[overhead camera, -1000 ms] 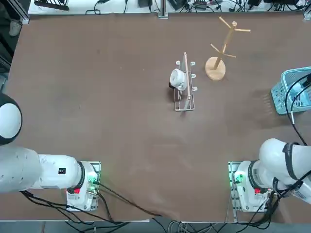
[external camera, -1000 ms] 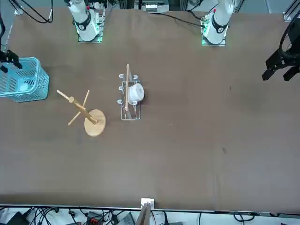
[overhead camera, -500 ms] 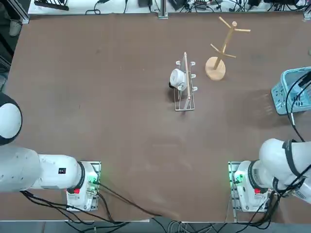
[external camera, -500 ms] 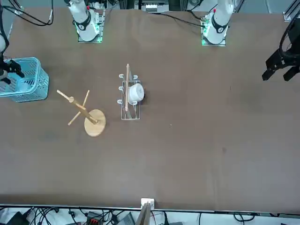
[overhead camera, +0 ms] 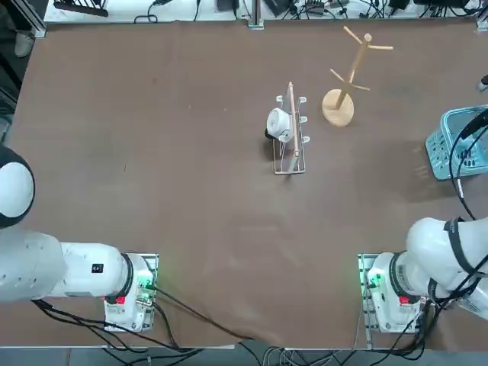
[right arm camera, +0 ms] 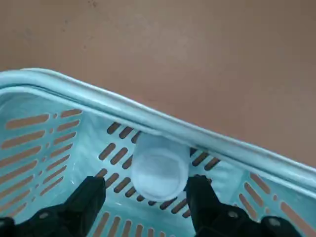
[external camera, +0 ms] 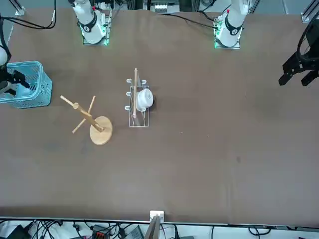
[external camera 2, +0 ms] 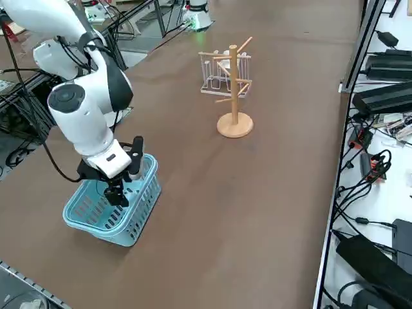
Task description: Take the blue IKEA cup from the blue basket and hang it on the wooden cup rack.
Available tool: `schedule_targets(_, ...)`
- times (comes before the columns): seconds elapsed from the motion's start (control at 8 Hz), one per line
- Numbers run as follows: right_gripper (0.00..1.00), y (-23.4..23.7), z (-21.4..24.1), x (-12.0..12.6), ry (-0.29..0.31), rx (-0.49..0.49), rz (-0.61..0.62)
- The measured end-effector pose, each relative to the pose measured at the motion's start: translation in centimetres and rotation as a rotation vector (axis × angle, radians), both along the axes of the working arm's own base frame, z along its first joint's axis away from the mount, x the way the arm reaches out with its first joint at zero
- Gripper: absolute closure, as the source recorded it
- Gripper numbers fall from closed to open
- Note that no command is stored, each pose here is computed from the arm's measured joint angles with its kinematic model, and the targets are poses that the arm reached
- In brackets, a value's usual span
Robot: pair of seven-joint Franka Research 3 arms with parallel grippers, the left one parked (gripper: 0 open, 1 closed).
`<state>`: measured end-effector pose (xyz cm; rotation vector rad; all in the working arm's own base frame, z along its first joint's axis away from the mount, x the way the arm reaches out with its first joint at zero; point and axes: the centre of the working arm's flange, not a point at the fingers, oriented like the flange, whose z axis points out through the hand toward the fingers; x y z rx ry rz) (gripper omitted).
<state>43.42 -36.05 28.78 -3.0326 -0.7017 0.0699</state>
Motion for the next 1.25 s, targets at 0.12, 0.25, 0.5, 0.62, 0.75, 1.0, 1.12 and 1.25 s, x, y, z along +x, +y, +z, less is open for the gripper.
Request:
schedule_targets(0.12,0.0,0.0,-0.6,0.1,0.004,0.008,-0.005)
schedule_targets(0.25,0.0,-0.2,-1.2,0.3,0.008,0.012,-0.006)
schedule_targets(0.5,0.0,-0.7,-2.3,0.8,0.017,0.018,-0.006)
schedule_targets(0.62,0.0,-0.8,-2.7,0.9,0.019,0.019,-0.007)
schedule_targets(0.75,0.0,-0.9,-2.9,1.0,0.019,0.02,-0.007)
schedule_targets(1.0,0.0,-0.9,-3.3,1.0,0.024,0.024,-0.008)
schedule_targets(1.12,0.0,-1.0,-3.8,0.9,0.027,0.027,-0.01)
schedule_targets(1.25,0.0,-1.1,-4.1,0.9,0.028,0.028,-0.012)
